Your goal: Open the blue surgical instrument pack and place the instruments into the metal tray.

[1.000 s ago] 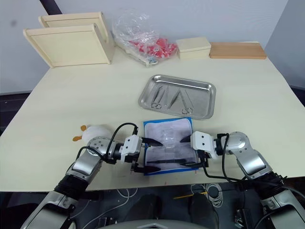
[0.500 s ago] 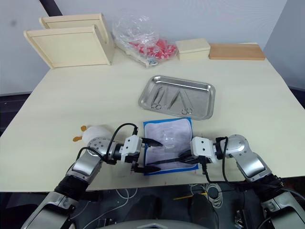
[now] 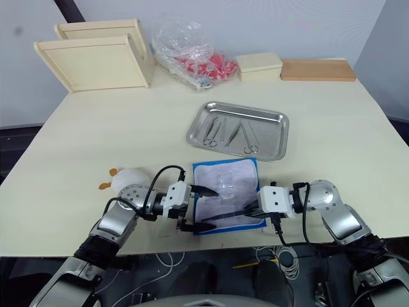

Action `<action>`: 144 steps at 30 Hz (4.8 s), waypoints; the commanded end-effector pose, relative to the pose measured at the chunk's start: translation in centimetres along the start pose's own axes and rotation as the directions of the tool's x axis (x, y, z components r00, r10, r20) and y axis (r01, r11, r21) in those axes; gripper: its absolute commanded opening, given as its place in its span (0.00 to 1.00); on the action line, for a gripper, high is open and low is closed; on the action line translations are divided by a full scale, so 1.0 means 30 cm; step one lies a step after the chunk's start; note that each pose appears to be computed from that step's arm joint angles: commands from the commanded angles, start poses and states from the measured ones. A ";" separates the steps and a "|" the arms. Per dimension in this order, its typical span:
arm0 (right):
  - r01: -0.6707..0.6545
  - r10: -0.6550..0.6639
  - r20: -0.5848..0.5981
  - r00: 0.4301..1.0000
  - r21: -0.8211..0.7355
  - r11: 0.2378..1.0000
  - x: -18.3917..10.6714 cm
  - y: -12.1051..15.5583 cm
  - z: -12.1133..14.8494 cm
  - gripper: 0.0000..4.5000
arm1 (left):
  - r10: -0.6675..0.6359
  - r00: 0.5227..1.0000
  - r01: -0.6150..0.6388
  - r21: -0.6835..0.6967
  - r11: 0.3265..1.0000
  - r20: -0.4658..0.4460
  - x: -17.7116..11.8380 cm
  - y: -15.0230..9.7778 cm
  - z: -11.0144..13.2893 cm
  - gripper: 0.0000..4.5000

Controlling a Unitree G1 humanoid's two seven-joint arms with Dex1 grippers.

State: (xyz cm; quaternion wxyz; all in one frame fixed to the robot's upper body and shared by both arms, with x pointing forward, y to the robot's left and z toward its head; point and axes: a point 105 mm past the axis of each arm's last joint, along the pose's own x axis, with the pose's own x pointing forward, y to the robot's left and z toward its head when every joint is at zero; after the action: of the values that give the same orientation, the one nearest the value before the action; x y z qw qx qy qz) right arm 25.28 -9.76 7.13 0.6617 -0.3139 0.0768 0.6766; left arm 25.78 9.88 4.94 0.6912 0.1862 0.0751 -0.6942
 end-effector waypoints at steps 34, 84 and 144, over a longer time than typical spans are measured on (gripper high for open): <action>0.035 -0.072 -0.255 0.964 -0.147 0.989 -0.270 -0.033 0.079 0.00 | -0.064 0.996 0.059 -0.073 0.996 -0.064 0.029 -0.052 -0.083 1.00; 0.829 -0.749 -0.456 0.482 0.514 0.221 -0.300 -0.510 -0.040 0.00 | -0.045 0.997 0.040 -0.063 0.997 -0.068 0.032 -0.054 -0.084 1.00; 0.774 -0.873 0.178 0.455 0.406 0.486 -0.501 -0.366 0.163 0.99 | 0.580 0.730 -0.549 -0.195 0.813 0.362 -0.291 0.123 0.351 1.00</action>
State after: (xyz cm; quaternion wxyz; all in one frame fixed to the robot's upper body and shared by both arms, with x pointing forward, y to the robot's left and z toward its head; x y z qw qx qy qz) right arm 33.89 -18.14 20.25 0.9497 -0.0830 -0.0790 0.2914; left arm 27.84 13.01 16.88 0.8662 0.0230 -0.0828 -0.4922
